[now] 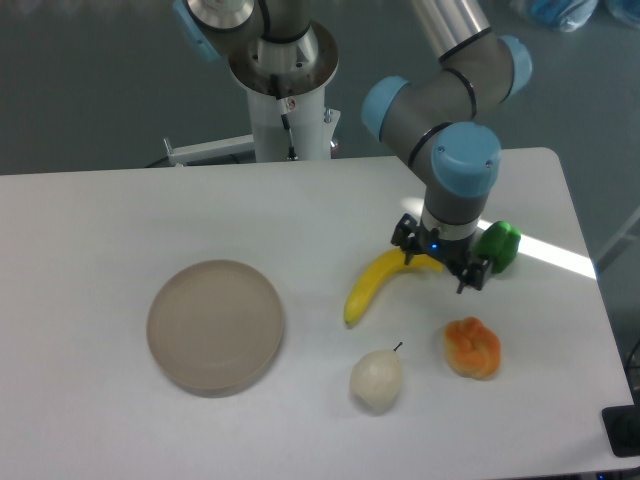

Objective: Pick up the banana from the table
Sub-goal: 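Lift the gripper and move it over the yellow banana, then lower the open gripper onto the banana and close on it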

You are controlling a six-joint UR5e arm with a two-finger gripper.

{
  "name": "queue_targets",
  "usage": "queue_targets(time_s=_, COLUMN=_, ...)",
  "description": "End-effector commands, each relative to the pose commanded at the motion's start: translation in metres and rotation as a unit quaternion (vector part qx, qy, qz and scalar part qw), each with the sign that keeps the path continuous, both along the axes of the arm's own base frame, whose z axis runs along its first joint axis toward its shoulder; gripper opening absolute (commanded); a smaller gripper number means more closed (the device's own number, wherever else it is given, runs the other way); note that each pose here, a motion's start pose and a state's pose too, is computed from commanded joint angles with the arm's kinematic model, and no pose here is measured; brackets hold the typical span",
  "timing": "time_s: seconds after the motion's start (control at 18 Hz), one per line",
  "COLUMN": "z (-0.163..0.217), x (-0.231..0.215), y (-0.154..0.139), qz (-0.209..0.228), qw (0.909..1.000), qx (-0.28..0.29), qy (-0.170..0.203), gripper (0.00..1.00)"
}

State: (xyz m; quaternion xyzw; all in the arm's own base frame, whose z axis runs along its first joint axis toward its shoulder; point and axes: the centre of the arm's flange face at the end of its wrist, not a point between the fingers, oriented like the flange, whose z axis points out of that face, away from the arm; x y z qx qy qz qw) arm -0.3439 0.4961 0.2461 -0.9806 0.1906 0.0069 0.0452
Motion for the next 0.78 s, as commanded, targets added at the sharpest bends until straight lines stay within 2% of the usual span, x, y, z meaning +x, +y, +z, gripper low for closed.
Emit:
queue_targets(time_s=0.39, z=-0.021, x=0.035, y=-0.005, qz=-0.015, qw=0.9999, qx=-0.006, qy=0.000, gripper=1.00)
queue_targets(time_s=0.78, z=-0.034, x=0.059, y=-0.024, qz=-0.018, qw=0.9995, qx=-0.026, qy=0.003, gripper=1.00)
